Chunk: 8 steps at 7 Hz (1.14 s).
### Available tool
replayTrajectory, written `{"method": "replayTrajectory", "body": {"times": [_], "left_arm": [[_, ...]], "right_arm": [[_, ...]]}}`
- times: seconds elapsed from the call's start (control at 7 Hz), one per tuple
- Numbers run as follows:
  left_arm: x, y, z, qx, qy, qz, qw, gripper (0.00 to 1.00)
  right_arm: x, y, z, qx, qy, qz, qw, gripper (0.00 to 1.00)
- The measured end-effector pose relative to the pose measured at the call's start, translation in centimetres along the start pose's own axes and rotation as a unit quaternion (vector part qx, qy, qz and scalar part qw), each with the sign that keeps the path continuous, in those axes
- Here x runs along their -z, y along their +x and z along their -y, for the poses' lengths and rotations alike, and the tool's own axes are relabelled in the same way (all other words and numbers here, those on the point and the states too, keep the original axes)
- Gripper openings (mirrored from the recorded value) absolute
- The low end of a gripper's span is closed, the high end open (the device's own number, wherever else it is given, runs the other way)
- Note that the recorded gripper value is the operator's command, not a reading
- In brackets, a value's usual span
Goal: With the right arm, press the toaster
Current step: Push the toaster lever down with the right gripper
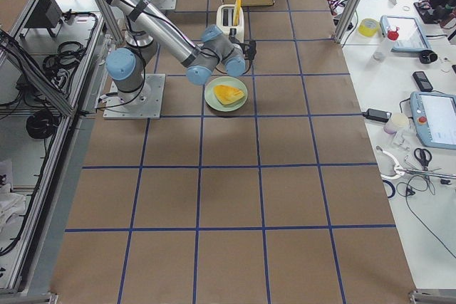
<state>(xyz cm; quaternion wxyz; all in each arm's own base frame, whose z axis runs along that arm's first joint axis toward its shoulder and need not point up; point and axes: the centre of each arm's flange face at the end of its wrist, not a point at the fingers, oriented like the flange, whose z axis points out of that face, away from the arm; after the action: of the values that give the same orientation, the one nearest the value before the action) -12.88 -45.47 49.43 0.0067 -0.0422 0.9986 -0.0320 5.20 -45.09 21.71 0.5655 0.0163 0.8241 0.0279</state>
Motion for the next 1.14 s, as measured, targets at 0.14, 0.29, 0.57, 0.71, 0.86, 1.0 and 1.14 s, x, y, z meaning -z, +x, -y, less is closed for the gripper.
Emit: {"method": "replayTrajectory", "body": {"times": [0.14,0.29,0.57,0.71,0.86,1.0,1.14], "left_arm": [[0.0,0.0,0.0,0.0,0.0,0.0,1.0,1.0],[0.0,0.0,0.0,0.0,0.0,0.0,1.0,1.0],[0.0,0.0,0.0,0.0,0.0,0.0,1.0,1.0],[0.0,0.0,0.0,0.0,0.0,0.0,1.0,1.0],[0.0,0.0,0.0,0.0,0.0,0.0,1.0,1.0],[0.0,0.01,0.0,0.0,0.0,0.0,1.0,1.0],[0.0,0.0,0.0,0.0,0.0,0.0,1.0,1.0]], "right_arm": [[-0.03,0.11,0.04,-0.001,0.0,0.0,1.0,0.0],[-0.06,0.21,0.06,-0.001,-0.001,0.001,1.0,0.0],[-0.14,0.45,0.12,-0.004,-0.001,0.002,1.0,0.0],[-0.17,0.53,0.14,-0.004,-0.002,0.002,1.0,0.0],[-0.21,0.66,0.16,-0.004,-0.002,0.003,1.0,0.0],[-0.26,0.84,0.21,-0.004,-0.002,0.003,1.0,0.0],[-0.3,0.97,0.25,-0.004,-0.003,0.003,1.0,0.0]]}}
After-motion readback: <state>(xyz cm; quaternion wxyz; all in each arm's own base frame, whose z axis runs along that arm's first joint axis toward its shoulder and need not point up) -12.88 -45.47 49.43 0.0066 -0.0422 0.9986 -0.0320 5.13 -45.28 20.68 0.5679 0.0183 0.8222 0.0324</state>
